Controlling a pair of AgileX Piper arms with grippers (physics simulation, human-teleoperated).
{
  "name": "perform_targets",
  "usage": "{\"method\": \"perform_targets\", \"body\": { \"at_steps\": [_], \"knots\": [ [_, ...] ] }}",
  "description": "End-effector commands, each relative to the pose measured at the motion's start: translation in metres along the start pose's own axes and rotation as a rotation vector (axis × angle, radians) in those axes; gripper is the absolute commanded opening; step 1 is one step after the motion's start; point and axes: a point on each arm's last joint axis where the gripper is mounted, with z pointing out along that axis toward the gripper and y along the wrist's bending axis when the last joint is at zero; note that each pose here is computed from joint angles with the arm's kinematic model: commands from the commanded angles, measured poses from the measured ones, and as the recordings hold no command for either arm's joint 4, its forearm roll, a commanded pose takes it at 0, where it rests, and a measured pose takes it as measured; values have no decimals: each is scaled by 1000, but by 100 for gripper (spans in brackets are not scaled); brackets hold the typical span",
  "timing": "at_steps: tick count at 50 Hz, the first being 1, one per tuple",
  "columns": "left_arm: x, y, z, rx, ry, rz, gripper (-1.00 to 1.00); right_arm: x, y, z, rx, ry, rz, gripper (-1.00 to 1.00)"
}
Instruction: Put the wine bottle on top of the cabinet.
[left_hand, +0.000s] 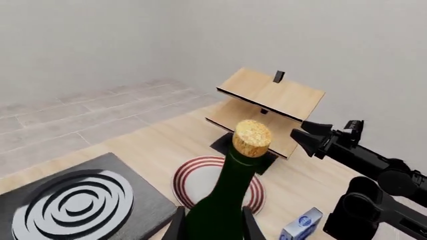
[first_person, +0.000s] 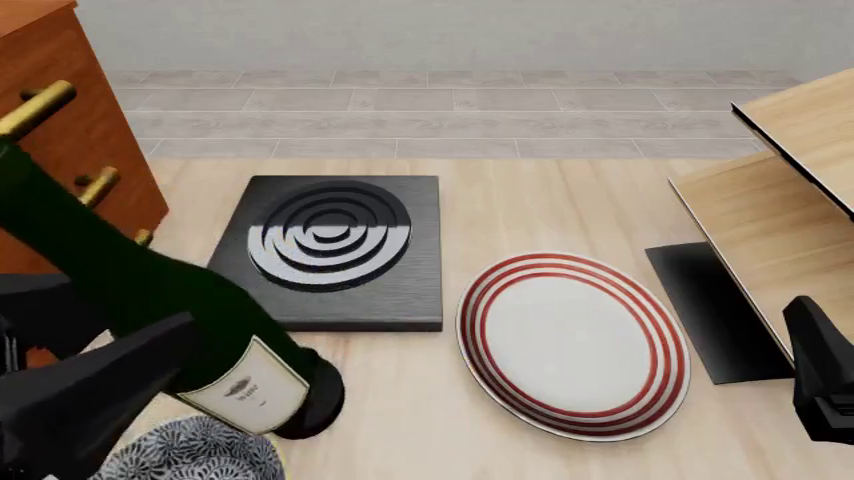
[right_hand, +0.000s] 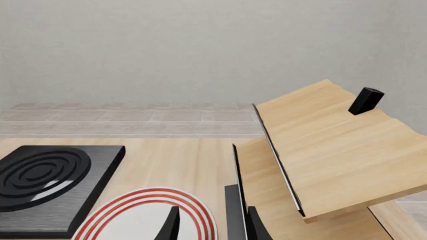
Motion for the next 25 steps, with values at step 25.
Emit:
{"method": "perform_targets", "body": {
  "at_steps": [25],
  "knots": [
    [-52,-3,-68,-240,-120,79,-100,0,0,0,0,0,0,100]
  ]
}}
